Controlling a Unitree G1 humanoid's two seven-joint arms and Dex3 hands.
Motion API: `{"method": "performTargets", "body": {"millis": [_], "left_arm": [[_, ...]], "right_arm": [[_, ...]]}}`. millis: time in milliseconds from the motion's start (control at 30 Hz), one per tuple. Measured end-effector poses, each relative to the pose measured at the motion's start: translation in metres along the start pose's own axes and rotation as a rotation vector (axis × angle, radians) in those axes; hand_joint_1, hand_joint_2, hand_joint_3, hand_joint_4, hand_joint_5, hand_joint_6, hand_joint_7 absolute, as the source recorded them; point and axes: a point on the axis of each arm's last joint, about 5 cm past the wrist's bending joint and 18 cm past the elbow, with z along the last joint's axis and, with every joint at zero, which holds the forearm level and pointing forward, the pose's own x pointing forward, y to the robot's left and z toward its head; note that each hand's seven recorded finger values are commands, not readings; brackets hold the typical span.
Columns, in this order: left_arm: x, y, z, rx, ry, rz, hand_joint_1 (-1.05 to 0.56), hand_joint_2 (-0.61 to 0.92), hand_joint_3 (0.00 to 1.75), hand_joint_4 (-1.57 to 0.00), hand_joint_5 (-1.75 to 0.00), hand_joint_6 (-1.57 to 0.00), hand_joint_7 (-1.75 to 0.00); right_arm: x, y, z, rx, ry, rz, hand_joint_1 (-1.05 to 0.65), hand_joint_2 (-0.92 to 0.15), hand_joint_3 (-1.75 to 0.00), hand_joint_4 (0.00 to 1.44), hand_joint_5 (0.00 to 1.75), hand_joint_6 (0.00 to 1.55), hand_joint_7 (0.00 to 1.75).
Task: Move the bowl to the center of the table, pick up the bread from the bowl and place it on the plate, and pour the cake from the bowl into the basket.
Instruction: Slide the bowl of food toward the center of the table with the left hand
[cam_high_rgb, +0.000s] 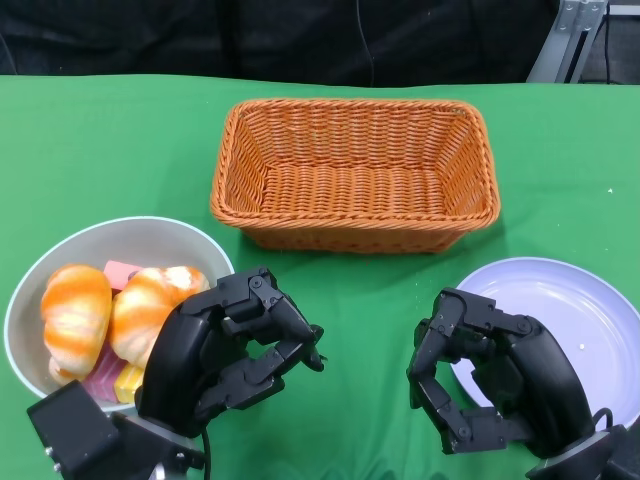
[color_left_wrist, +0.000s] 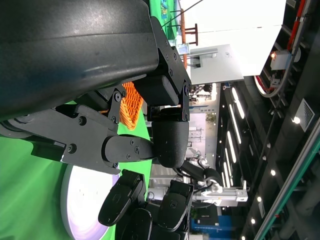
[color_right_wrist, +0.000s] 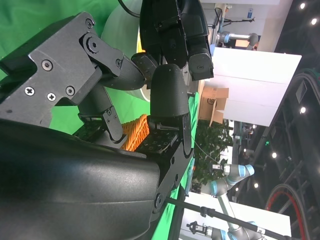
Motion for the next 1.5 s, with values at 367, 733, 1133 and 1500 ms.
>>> {"method": "performTargets", "body": {"millis": [367,733,1133,1500], "left_arm": [[0.0,0.0,0.0,0.006,0.0,-0.002,-0.17,0.92,0.33,-0.75,-1.45,-0.82,-1.16],[0.0,0.0,0.0,0.004,0.0,0.0,-0.18,0.92,0.33,-0.75,-1.45,-0.83,-1.16],[0.001,0.001,0.003,-0.017,-0.01,0.008,-0.15,0.92,0.38,-0.75,-1.45,-0.82,-1.15],[0.005,0.008,0.017,-0.001,-0.059,0.018,-0.13,0.83,0.56,-0.74,-1.49,-0.79,-1.25]], "right_arm": [[0.0,0.0,0.0,0.0,0.001,0.0,-0.09,-0.44,-1.19,0.77,1.67,0.68,1.44],[0.0,0.0,0.0,-0.002,0.003,0.001,-0.09,-0.44,-1.18,0.76,1.68,0.68,1.43],[0.0,0.0,0.0,-0.002,0.004,-0.003,-0.1,-0.44,-1.19,0.77,1.67,0.68,1.44],[0.0,0.001,0.0,0.001,0.002,-0.003,-0.1,-0.44,-1.18,0.76,1.7,0.68,1.44]]}}
